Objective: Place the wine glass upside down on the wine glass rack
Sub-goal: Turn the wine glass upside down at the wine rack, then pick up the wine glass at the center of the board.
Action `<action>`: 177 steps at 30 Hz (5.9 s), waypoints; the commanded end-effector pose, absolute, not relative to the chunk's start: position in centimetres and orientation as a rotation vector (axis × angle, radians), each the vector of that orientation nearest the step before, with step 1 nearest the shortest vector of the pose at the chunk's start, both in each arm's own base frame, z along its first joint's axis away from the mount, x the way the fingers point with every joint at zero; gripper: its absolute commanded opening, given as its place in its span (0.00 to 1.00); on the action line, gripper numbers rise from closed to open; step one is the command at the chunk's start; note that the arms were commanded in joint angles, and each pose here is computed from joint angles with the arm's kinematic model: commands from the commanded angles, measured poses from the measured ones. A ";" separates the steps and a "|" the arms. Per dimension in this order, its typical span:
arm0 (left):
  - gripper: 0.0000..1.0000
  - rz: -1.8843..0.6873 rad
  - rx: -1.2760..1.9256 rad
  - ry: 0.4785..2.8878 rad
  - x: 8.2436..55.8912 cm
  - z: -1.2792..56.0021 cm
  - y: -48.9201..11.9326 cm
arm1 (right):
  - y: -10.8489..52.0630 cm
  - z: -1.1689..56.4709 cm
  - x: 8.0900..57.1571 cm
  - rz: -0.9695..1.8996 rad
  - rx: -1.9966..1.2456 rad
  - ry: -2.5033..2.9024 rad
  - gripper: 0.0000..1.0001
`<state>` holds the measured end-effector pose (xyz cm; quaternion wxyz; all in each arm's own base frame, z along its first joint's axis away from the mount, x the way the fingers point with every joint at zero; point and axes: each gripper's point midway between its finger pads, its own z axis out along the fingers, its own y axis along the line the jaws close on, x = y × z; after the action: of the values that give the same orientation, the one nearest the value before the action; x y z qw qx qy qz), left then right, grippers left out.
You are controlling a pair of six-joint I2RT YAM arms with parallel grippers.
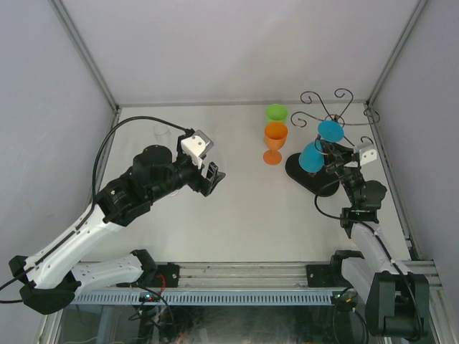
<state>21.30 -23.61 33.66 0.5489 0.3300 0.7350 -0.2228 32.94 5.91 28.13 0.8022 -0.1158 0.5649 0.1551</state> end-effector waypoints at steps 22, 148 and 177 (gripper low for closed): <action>0.79 -0.548 0.782 1.742 21.5 33.3 -24.0 | 7.9 32.3 30.3 0.366 -0.364 1.140 0.00; 0.86 -0.416 0.311 1.746 26.4 34.7 -16.3 | 19.8 40.9 20.0 0.283 -0.541 1.778 1.00; 0.87 -0.392 0.205 1.743 27.4 34.9 -14.4 | 25.7 22.5 30.4 0.201 -0.031 2.109 1.00</action>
<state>27.05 -13.94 34.88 0.6195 0.0945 0.7637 -0.1549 26.85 25.41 20.18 0.4437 -0.1441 0.8817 0.0702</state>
